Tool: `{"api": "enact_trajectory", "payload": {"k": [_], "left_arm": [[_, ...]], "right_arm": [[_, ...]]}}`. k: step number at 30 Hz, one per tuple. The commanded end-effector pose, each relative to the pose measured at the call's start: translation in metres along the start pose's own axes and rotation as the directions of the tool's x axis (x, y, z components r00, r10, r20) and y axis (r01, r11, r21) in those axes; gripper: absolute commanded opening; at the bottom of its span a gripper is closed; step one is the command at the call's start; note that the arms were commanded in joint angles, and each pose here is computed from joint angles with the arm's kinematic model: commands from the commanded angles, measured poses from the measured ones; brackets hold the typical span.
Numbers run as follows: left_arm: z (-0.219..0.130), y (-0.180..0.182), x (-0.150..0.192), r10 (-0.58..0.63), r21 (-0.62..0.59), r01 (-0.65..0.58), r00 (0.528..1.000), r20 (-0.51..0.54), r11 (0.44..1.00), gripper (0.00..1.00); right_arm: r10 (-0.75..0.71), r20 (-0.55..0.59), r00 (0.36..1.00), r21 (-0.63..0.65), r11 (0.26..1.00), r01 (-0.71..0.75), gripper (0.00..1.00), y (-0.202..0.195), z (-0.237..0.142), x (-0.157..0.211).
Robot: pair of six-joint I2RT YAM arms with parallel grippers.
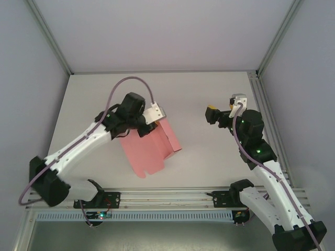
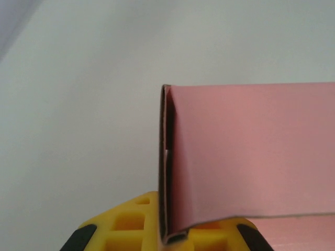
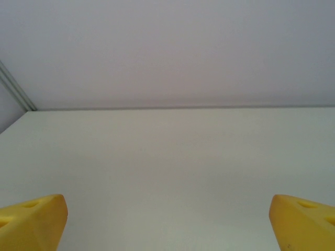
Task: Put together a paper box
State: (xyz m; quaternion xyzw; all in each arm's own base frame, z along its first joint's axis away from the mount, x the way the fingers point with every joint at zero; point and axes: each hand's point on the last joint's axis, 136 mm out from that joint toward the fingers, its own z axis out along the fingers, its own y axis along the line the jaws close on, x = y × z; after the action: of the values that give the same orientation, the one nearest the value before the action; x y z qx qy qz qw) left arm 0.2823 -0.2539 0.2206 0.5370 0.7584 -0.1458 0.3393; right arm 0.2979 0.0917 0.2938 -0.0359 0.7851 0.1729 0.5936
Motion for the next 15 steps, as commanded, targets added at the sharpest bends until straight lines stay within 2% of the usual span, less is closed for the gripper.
{"api": "enact_trajectory", "payload": {"k": [1, 4, 7, 10, 12, 14, 15], "left_arm": [[0.015, -0.019, 0.041, 0.125, 0.206, -0.076, 0.964, -0.235, 0.976, 0.0], [0.045, -0.01, 0.044, 0.171, 0.242, -0.089, 0.924, -0.341, 0.966, 0.0], [0.078, 0.002, 0.052, 0.232, 0.223, -0.14, 0.853, -0.468, 0.965, 0.0], [0.106, 0.009, 0.07, 0.319, 0.221, -0.231, 0.73, -0.604, 0.948, 0.0], [0.119, 0.007, 0.088, 0.391, 0.271, -0.283, 0.627, -0.674, 0.92, 0.0], [0.133, 0.005, 0.103, 0.439, 0.309, -0.317, 0.55, -0.711, 0.897, 0.0], [0.138, 0.003, 0.106, 0.45, 0.32, -0.323, 0.531, -0.718, 0.891, 0.0]], "right_arm": [[0.025, -0.044, 0.999, -0.024, 0.999, -0.026, 0.98, 0.002, 0.001, 0.013], [0.022, -0.052, 0.998, -0.013, 1.0, -0.023, 0.98, -0.001, 0.001, 0.017], [0.021, -0.064, 0.998, 0.006, 1.0, -0.021, 0.98, -0.005, 0.0, 0.018], [0.018, -0.067, 0.998, 0.015, 1.0, -0.017, 0.98, -0.007, -0.003, 0.018], [0.019, -0.062, 0.998, 0.021, 1.0, -0.018, 0.98, -0.009, -0.005, 0.018], [0.019, -0.06, 0.998, 0.026, 1.0, -0.018, 0.98, -0.01, -0.006, 0.019], [0.02, -0.06, 0.998, 0.028, 0.999, -0.018, 0.98, -0.011, -0.006, 0.019]]}}
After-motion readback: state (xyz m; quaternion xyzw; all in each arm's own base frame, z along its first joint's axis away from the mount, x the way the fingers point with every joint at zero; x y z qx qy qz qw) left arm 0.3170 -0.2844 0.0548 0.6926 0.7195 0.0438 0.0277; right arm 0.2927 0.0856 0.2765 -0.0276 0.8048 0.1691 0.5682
